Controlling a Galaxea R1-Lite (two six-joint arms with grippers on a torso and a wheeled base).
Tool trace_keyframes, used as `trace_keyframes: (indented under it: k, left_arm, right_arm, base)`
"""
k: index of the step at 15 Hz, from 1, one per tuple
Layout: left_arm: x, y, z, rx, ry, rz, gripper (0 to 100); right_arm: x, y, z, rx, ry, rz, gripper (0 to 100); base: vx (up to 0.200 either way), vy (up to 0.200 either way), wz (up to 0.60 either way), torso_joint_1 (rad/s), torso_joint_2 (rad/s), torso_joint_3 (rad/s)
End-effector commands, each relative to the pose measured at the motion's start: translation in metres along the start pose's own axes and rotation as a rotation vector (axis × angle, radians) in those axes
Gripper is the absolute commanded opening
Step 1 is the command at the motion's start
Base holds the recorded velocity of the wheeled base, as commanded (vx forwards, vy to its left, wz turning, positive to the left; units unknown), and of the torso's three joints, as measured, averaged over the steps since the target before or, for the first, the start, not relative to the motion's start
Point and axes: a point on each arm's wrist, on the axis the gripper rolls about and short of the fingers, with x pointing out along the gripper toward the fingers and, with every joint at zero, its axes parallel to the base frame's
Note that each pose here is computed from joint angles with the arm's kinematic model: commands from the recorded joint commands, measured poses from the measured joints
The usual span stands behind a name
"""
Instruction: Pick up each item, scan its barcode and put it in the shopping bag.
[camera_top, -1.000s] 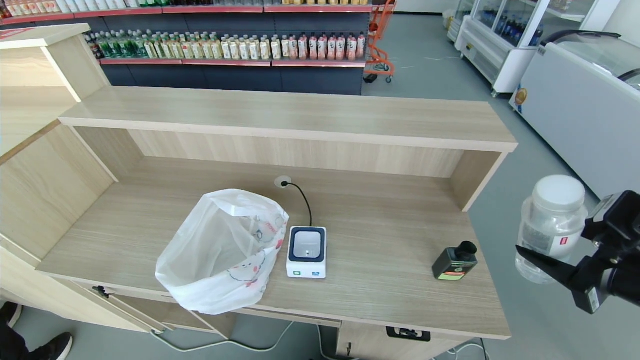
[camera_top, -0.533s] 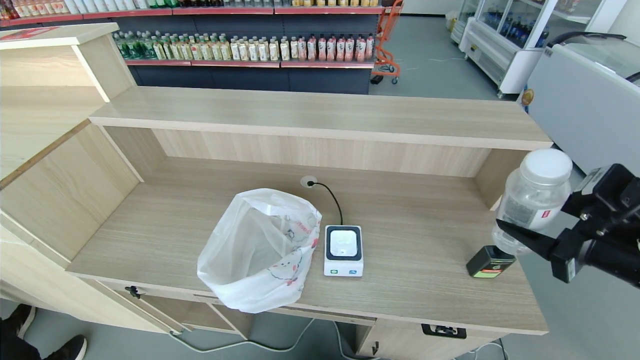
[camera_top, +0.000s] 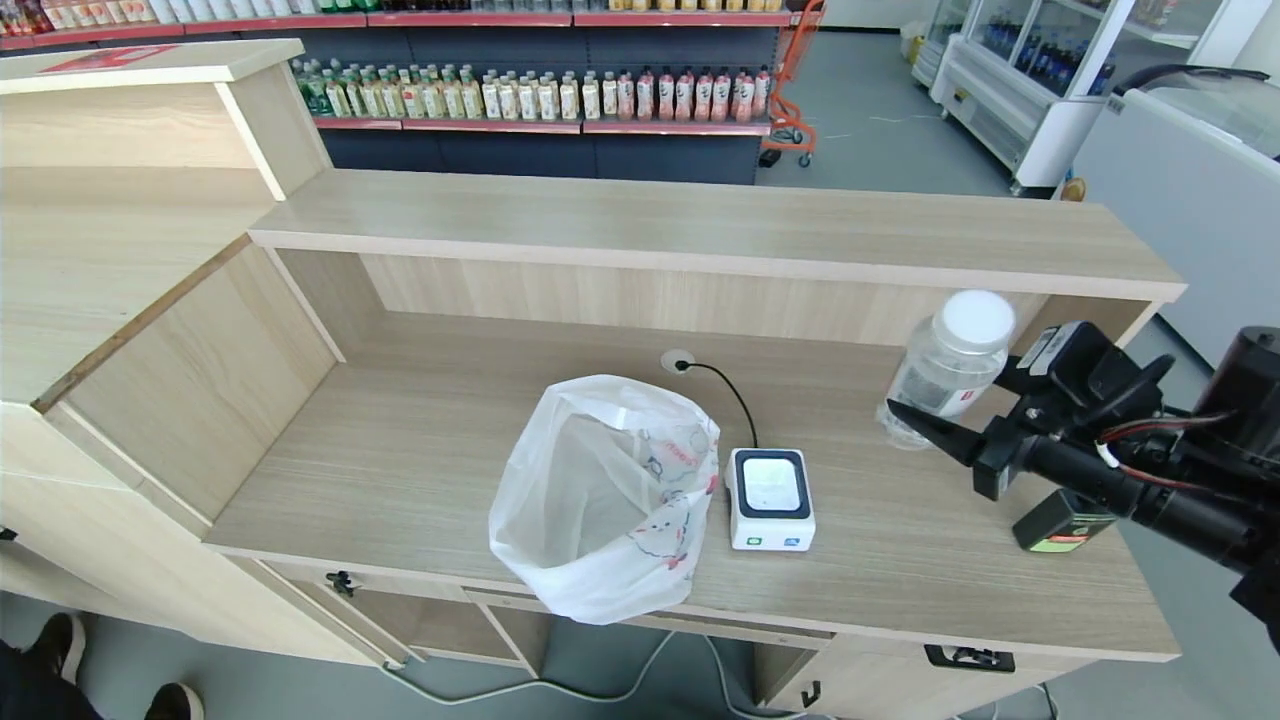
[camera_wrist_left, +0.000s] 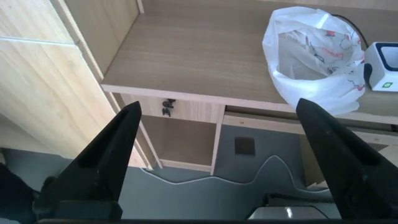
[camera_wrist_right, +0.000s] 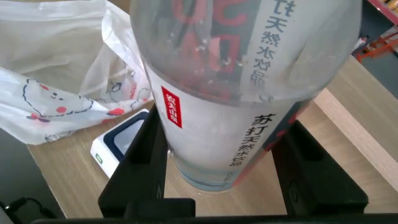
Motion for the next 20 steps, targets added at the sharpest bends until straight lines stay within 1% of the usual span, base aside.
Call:
trace_keyframes:
  k: [1,2,4,8,11,14,16,18,20]
  left_arm:
    - [0.0,0.0,0.0,0.001,0.0,0.0,100]
    - [0.0,0.0,0.0,-0.001,0.0,0.0,100]
    - [0.0,0.0,0.0,-0.002,-0.002,0.0,100]
    - [0.0,0.0,0.0,-0.002,0.0,0.0,100]
    - [0.0,0.0,0.0,-0.002,-0.002,0.0,100]
    - [0.0,0.0,0.0,-0.002,0.0,0.0,100]
    - [0.0,0.0,0.0,-0.002,0.0,0.0,100]
    - [0.0,0.0,0.0,-0.002,0.0,0.0,100]
    - [0.0,0.0,0.0,-0.002,0.0,0.0,100]
  right_arm:
    - [0.019,0.006,-0.043,0.01,0.038,0.043,0]
    - [0.022,0.005,-0.054,-0.005,0.031,0.049,0]
    - [0.026,0.005,-0.067,-0.021,0.025,0.048,0]
    - [0.035,0.008,-0.078,-0.036,-0.005,0.061,0]
    - [0.038,0.011,-0.081,-0.038,-0.011,0.077,0]
    - [0.05,0.007,-0.088,-0.066,-0.045,0.095,0]
    - [0.055,0.009,-0.093,-0.073,-0.051,0.109,0]
    - [0.063,0.009,-0.099,-0.102,-0.09,0.113,0]
    - [0.068,0.012,-0.106,-0.104,-0.094,0.115,0]
  base:
    - [0.0,0.0,0.0,0.0,0.0,0.0]
    - [0.0,0.0,0.0,0.0,0.0,0.0]
    - [0.0,0.0,0.0,0.0,0.0,0.0]
    - [0.0,0.0,0.0,0.0,0.0,0.0]
    - [0.0,0.0,0.0,0.0,0.0,0.0]
    - [0.0,0.0,0.0,0.0,0.0,0.0]
    - [0.0,0.0,0.0,0.0,0.0,0.0]
    - [0.0,0.0,0.0,0.0,0.0,0.0]
    - [0.0,0.0,0.0,0.0,0.0,0.0]
